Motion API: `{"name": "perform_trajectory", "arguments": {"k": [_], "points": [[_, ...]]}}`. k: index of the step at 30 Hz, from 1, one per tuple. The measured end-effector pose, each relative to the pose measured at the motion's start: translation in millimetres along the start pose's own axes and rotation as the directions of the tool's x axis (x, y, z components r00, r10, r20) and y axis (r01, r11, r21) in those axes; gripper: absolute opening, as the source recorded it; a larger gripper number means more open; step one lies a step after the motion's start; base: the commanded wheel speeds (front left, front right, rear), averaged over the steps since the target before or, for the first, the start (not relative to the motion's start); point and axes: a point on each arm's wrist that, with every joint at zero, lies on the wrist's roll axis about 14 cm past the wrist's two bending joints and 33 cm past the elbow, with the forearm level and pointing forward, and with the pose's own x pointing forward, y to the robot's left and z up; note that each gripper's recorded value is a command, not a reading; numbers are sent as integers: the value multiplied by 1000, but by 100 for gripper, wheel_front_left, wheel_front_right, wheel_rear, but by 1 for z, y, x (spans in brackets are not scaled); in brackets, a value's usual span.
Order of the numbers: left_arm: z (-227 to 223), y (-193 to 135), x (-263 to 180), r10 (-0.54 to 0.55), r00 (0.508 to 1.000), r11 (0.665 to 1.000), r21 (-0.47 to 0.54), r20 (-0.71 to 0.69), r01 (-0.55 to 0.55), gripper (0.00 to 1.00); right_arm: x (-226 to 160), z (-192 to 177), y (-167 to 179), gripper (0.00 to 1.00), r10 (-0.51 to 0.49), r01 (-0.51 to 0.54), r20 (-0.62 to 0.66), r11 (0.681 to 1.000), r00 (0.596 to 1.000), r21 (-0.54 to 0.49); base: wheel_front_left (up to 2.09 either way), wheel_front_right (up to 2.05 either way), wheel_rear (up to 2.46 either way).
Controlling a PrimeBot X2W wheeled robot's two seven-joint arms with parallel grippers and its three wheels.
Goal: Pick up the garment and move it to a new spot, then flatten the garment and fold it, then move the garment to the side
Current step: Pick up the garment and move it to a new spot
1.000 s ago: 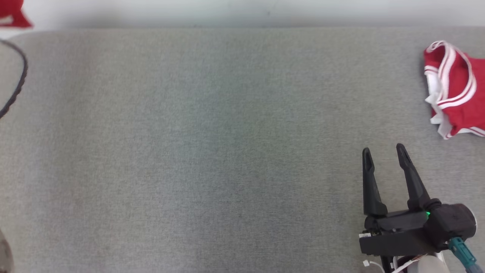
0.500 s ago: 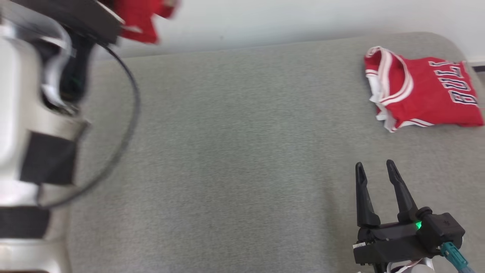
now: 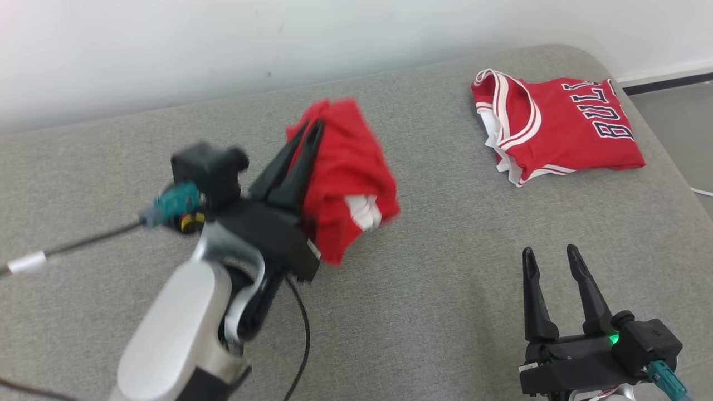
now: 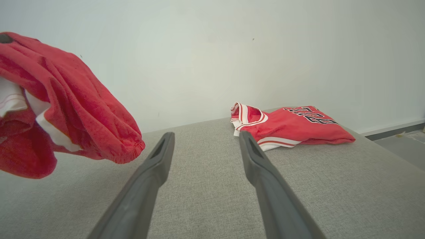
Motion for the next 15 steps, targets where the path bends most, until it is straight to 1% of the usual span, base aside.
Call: {"name": "perform_trajectory", "arguments": {"k": [5,7,12,13,14,15], "points": [[-64,19,-22,82,988,994,-61,-129,-90,0,-3,-3,-1,100,-4,4,-11,1000,1000,4,0,0,0],[-83,27,-30,102,981,994,-27,-165,-108,0,-3,-4,-1,100,-6,6,-15,1000,1000,6,0,0,0],[-129,42,-48,157,953,984,-36,-260,-172,0,-5,-7,-4,100,-15,15,-27,1000,1000,5,0,0,0],[-136,43,-52,165,947,983,-33,-274,-181,3,-5,-7,-4,100,-16,16,-27,1000,1000,5,0,0,0],[-139,44,-55,169,946,983,-20,-276,-181,35,-6,-7,-4,100,-16,16,-27,1000,1000,6,0,0,0],[-141,43,-56,162,947,985,-8,-278,-171,100,-6,-7,-5,100,-18,18,-27,1000,999,6,0,0,0]]}}
